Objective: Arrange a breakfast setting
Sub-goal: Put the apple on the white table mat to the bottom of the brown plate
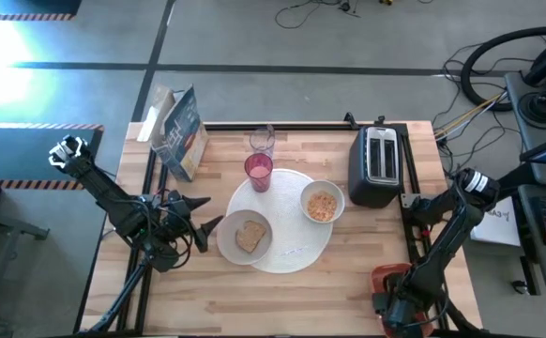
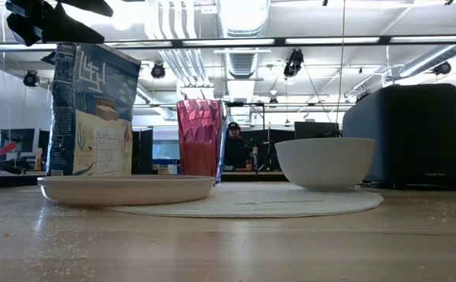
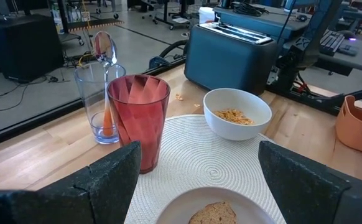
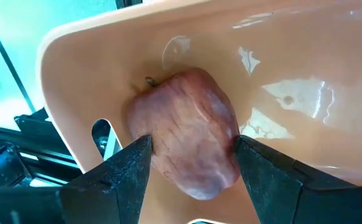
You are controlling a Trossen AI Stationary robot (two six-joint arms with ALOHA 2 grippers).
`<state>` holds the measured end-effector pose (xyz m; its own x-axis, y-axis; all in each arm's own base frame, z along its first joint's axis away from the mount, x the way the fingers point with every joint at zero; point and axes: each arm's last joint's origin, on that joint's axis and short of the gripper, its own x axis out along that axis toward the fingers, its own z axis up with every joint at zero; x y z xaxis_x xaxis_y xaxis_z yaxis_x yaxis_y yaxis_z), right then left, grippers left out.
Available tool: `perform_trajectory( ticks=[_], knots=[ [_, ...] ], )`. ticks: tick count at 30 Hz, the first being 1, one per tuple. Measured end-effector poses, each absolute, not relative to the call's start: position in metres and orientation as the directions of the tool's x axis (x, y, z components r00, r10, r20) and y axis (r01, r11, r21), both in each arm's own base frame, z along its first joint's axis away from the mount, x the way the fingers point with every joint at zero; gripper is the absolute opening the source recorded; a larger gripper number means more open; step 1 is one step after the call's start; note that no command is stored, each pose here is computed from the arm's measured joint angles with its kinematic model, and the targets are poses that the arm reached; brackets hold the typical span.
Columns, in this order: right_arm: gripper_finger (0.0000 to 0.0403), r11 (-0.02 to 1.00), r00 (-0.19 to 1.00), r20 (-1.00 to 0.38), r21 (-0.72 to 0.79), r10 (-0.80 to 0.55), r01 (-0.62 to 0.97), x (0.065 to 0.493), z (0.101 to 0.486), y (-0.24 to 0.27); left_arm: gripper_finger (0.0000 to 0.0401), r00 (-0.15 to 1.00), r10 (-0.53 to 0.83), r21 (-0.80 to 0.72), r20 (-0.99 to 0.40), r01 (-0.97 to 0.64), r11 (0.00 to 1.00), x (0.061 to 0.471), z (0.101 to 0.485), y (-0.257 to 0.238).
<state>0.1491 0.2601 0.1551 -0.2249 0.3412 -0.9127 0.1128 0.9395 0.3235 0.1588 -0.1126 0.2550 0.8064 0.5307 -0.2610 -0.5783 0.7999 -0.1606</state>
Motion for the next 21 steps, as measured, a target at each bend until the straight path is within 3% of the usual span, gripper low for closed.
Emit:
perform_trajectory(
  ticks=[21],
  knots=[
    [0.0215,0.927,-0.266,-0.888,0.362,0.376,0.1,0.145,0.143,0.256,0.0307,0.807,0.53,-0.163,-0.26,-0.578,0.8,0.159,0.255,-0.113]
  ],
)
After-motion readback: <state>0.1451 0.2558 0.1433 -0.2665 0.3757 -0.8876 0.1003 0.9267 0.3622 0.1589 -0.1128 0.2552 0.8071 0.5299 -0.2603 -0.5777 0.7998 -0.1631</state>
